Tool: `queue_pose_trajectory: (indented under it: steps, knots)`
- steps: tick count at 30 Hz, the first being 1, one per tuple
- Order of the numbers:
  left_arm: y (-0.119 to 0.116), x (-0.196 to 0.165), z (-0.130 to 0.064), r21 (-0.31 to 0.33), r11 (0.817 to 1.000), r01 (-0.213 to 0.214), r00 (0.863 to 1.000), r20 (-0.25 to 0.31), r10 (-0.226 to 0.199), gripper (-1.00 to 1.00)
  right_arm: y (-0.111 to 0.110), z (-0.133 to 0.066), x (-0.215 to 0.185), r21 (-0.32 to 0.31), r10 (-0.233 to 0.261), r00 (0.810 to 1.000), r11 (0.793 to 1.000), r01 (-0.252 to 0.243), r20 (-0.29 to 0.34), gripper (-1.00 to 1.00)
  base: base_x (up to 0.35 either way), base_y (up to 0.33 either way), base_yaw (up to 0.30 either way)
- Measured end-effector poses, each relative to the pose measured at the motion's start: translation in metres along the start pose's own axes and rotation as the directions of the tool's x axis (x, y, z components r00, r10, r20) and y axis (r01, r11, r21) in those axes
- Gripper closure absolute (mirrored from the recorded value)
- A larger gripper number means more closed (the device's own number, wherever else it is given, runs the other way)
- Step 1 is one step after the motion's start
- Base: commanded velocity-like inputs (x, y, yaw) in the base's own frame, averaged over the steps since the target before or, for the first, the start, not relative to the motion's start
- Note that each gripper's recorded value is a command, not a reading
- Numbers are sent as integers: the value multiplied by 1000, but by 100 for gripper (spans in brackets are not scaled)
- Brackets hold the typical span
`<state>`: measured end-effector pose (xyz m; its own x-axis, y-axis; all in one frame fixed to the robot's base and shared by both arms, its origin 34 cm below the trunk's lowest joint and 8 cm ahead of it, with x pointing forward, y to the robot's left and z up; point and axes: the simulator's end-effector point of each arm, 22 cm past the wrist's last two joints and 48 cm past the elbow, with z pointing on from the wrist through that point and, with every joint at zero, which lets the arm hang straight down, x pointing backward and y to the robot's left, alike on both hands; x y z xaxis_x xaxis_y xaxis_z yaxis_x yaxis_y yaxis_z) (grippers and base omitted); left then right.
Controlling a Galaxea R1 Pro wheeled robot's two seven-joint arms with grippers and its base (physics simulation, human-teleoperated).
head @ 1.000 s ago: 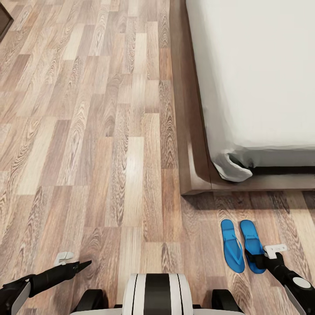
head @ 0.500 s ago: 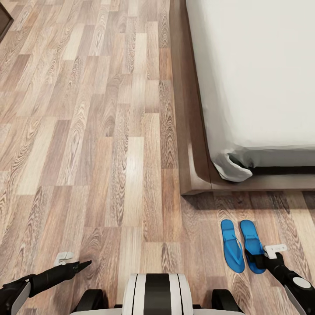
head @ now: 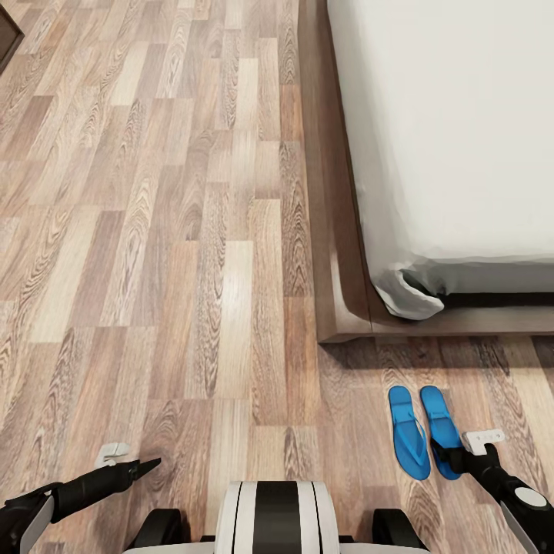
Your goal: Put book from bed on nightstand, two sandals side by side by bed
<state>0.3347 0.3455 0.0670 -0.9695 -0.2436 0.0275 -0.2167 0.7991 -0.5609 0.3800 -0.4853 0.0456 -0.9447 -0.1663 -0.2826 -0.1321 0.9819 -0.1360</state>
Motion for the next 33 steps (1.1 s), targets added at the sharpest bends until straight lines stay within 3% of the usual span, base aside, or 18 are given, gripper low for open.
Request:
queue_pose_trajectory:
  steps: [27,33]
  knots:
    - [0,0,0,1,1000,1,1000,-1,-1,-100,0,0,0,0,0,1000,1000,0,0,-100,0,0,0]
    - [-6,-9,-4,7,1000,-13,1000,18,13,-100,-2,-4,-12,4,2,1000,1000,-2,24,-100,0,0,0]
